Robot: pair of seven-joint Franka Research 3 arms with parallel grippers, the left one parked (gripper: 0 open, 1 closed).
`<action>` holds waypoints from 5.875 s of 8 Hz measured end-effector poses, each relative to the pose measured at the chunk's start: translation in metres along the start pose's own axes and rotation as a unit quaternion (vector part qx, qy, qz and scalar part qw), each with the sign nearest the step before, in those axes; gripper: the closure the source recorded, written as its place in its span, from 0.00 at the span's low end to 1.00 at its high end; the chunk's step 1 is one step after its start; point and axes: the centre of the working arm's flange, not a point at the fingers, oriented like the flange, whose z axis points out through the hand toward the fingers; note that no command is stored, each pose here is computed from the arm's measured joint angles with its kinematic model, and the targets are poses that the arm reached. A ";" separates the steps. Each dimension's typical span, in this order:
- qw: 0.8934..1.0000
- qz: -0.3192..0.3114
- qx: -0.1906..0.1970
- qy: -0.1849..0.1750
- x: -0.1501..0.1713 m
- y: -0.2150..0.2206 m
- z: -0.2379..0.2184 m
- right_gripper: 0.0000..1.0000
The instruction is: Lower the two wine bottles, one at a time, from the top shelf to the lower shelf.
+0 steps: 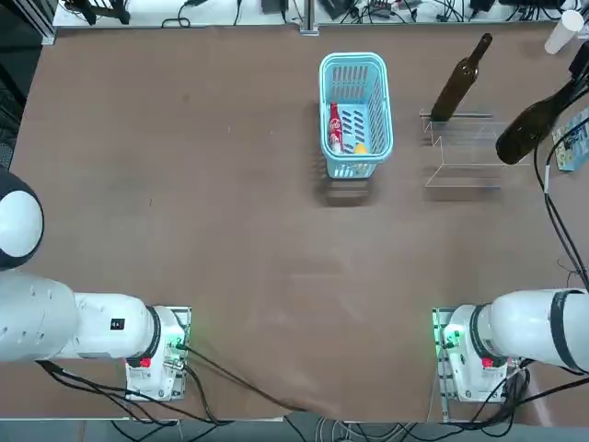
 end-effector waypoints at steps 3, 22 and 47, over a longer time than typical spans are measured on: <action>1.000 -0.002 -0.003 0.003 0.002 -0.001 -0.001 0.36; 0.995 -0.088 -0.042 0.020 0.063 0.009 -0.035 0.61; 0.967 -0.252 -0.027 -0.017 0.208 0.039 0.069 0.13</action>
